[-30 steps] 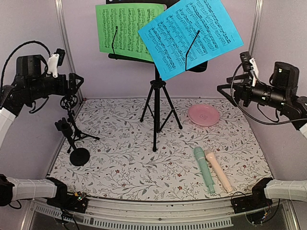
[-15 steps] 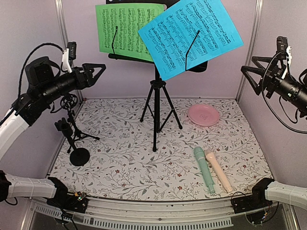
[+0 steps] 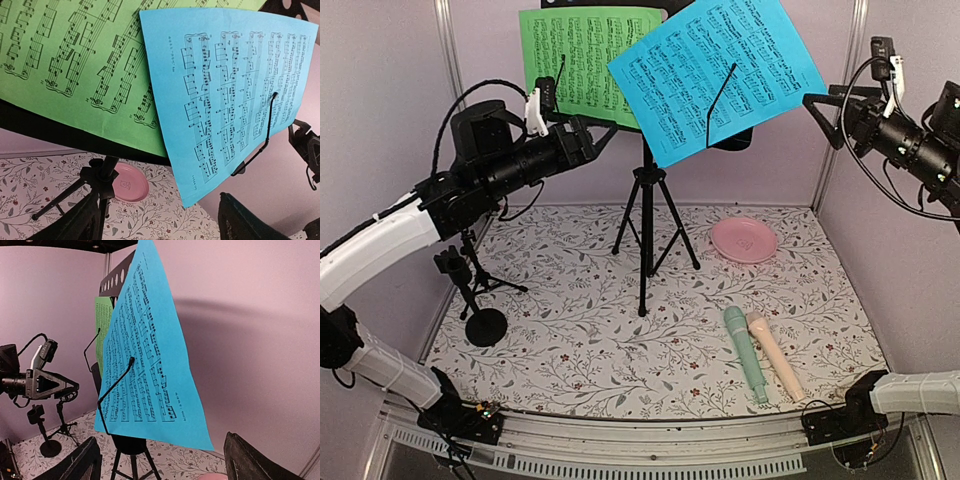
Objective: Pack up the instrument practice props
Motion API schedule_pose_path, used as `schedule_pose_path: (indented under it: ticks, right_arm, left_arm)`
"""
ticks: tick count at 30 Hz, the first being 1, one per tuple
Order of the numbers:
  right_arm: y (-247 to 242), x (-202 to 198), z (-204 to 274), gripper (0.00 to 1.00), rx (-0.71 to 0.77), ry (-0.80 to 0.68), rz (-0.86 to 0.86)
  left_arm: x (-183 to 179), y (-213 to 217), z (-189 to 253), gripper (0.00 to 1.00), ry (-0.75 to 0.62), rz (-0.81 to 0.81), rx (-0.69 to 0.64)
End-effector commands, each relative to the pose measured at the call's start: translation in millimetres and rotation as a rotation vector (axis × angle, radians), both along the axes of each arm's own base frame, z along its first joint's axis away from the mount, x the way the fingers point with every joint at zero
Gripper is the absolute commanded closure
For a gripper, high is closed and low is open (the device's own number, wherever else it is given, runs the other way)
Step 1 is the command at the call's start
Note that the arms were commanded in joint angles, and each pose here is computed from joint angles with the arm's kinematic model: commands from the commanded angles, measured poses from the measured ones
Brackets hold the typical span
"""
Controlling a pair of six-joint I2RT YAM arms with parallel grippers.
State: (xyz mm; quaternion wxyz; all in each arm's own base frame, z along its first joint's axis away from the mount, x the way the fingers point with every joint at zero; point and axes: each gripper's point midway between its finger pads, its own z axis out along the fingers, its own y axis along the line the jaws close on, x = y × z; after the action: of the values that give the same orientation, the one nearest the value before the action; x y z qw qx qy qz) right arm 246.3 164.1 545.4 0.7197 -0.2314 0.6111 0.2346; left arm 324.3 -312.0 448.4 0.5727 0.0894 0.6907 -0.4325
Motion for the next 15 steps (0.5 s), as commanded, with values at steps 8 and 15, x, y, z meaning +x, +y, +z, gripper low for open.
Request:
schedule_pose_path:
  ticks: [8,15]
  right_arm:
    - [-11.7,46.6,7.1,0.32,0.051,0.058,-0.042]
    - [12.7,21.7,15.4,0.47,0.035,-0.018,0.156]
  left_arm:
    - [5.0,-2.0,3.4,0.19,0.036,0.082,-0.133]
    - [3.4,-3.8,-7.9,0.19,0.050,0.072,-0.115]
